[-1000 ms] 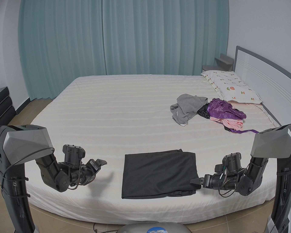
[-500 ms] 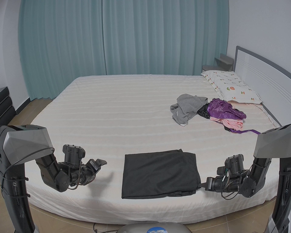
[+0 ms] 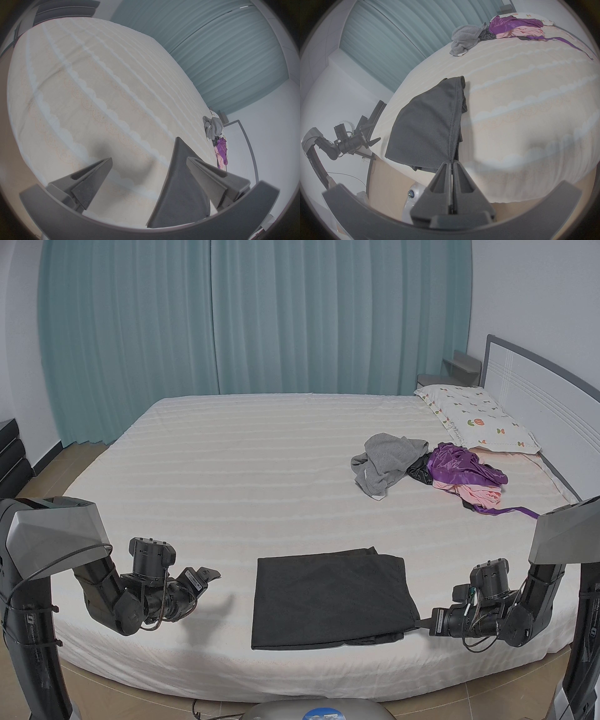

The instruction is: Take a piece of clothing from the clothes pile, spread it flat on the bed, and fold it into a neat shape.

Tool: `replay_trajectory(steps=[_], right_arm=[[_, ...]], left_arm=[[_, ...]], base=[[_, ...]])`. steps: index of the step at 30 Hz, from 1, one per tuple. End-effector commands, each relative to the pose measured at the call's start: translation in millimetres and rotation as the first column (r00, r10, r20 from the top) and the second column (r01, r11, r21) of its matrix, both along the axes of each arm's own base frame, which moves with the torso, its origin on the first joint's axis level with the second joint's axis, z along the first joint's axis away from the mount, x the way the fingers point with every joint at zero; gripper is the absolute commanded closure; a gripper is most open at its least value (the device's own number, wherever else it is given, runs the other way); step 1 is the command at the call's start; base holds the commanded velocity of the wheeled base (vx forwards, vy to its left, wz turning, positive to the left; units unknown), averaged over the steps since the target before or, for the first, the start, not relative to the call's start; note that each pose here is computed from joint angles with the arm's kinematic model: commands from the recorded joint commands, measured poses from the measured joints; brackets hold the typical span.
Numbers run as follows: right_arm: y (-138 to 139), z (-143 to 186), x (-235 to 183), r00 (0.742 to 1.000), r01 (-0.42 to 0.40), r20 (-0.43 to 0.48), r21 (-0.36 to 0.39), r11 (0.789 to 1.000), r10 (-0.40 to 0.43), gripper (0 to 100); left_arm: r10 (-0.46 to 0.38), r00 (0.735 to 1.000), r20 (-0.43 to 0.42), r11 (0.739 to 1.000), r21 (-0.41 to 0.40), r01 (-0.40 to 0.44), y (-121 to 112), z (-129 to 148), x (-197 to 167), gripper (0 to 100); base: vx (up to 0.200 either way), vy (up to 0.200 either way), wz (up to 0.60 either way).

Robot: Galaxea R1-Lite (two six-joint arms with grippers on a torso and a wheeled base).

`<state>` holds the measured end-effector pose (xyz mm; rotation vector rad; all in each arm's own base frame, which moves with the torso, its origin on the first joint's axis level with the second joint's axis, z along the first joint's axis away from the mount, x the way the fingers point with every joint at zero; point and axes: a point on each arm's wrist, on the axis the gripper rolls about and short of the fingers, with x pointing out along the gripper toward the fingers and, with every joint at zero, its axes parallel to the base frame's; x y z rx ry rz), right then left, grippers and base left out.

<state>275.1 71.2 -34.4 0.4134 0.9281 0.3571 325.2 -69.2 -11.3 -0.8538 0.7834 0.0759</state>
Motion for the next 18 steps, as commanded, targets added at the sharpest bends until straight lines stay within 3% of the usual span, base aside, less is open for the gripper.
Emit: replay_trajectory(steps=[1,3,4,11,18], right_arm=[[-0.7,-3.3,-0.9,1.000,0.000,-0.013,-0.005,1.000,0.000,100],[-0.6,-4.6,-0.8,1.000,0.000,-0.018,-0.006,1.000,0.000,100],[-0.5,-5.0,-0.3,1.000,0.000,-0.019,-0.006,1.000,0.000,0],[0.0,-5.0,3.8,1.000,-0.003,-0.008,-0.008,1.000,0.003,0],[3.8,5.3,36.6,0.996,0.034,0.083,0.033,0.999,-0.036,0]], left_arm=[[0.000,1.000,-0.001,1.000,-0.001,0.000,0.0,-0.1,-0.3,0],[0.000,1.000,0.000,1.000,-0.001,0.000,0.0,0.4,-0.3,0],[0.000,1.000,0.002,1.000,-0.001,0.000,-0.1,0.6,0.1,0],[0.000,1.000,0.000,1.000,-0.001,0.000,-0.1,0.1,0.1,0],[0.000,1.000,0.000,1.000,-0.001,0.000,-0.1,0.1,0.1,0]], base=[[0.000,0.000,0.00],[0.000,0.000,0.00],[0.000,0.000,0.00],[0.000,0.000,0.00],[0.000,0.000,0.00]])
